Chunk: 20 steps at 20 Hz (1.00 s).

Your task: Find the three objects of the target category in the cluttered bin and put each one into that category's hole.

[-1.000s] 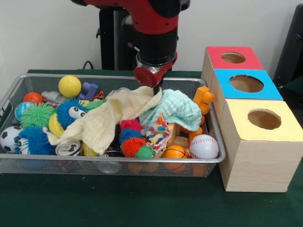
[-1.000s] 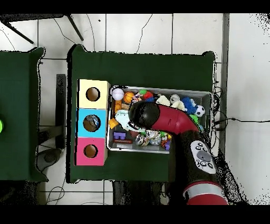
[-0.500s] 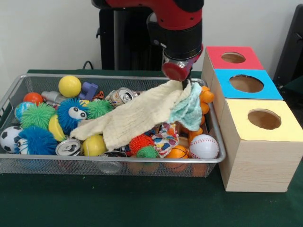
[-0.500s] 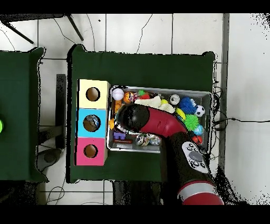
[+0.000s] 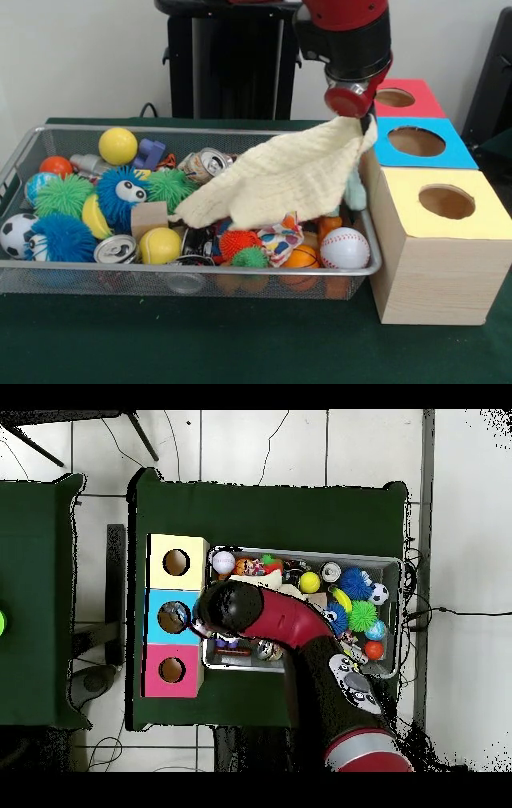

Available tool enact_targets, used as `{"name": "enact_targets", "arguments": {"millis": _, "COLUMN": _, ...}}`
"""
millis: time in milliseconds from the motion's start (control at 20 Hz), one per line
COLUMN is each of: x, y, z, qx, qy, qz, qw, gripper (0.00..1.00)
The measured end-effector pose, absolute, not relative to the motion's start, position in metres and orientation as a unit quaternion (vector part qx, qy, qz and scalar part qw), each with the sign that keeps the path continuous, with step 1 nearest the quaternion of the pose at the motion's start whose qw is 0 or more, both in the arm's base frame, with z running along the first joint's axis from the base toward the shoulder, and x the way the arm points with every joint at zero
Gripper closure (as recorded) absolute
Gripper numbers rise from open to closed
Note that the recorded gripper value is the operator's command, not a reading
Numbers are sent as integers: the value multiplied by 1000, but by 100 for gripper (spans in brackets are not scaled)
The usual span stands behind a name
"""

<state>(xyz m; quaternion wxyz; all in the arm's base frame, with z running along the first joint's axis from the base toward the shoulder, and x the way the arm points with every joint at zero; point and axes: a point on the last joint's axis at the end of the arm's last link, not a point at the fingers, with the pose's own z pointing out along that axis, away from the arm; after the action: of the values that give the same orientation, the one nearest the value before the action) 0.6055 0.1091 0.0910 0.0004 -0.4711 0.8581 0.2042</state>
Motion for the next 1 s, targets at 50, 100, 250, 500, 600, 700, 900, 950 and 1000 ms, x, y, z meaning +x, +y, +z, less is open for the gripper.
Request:
{"name": "enact_targets", "arguments": {"millis": 50, "x": 605, "y": 114, "z": 94, "qx": -471, "qy": 857, "qz": 209, "qw": 2, "gripper": 100}}
{"name": "enact_targets", "arguments": {"millis": 100, "x": 605, "y": 116, "z": 95, "qx": -470, "qy": 857, "qz": 211, "qw": 3, "gripper": 100}}
{"name": "enact_targets", "arguments": {"millis": 250, "x": 604, "y": 119, "z": 96, "qx": -469, "qy": 856, "qz": 215, "qw": 4, "gripper": 100}}
{"name": "enact_targets", "arguments": {"millis": 500, "x": 606, "y": 112, "z": 90, "qx": -462, "qy": 860, "qz": 215, "qw": 6, "gripper": 100}}
{"name": "enact_targets", "arguments": {"millis": 600, "x": 608, "y": 104, "z": 83, "qx": -458, "qy": 862, "qz": 215, "qw": 6, "gripper": 100}}
{"name": "enact_targets", "arguments": {"millis": 700, "x": 609, "y": 99, "z": 78, "qx": -458, "qy": 863, "qz": 213, "qw": 4, "gripper": 100}}
{"name": "enact_targets", "arguments": {"millis": 900, "x": 612, "y": 81, "z": 62, "qx": -465, "qy": 862, "qz": 201, "qw": 0, "gripper": 100}}
{"name": "enact_targets", "arguments": {"millis": 950, "x": 613, "y": 77, "z": 59, "qx": -468, "qy": 862, "qz": 197, "qw": 0, "gripper": 100}}
{"name": "enact_targets", "arguments": {"millis": 1000, "x": 614, "y": 74, "z": 56, "qx": -470, "qy": 861, "qz": 194, "qw": -1, "gripper": 100}}
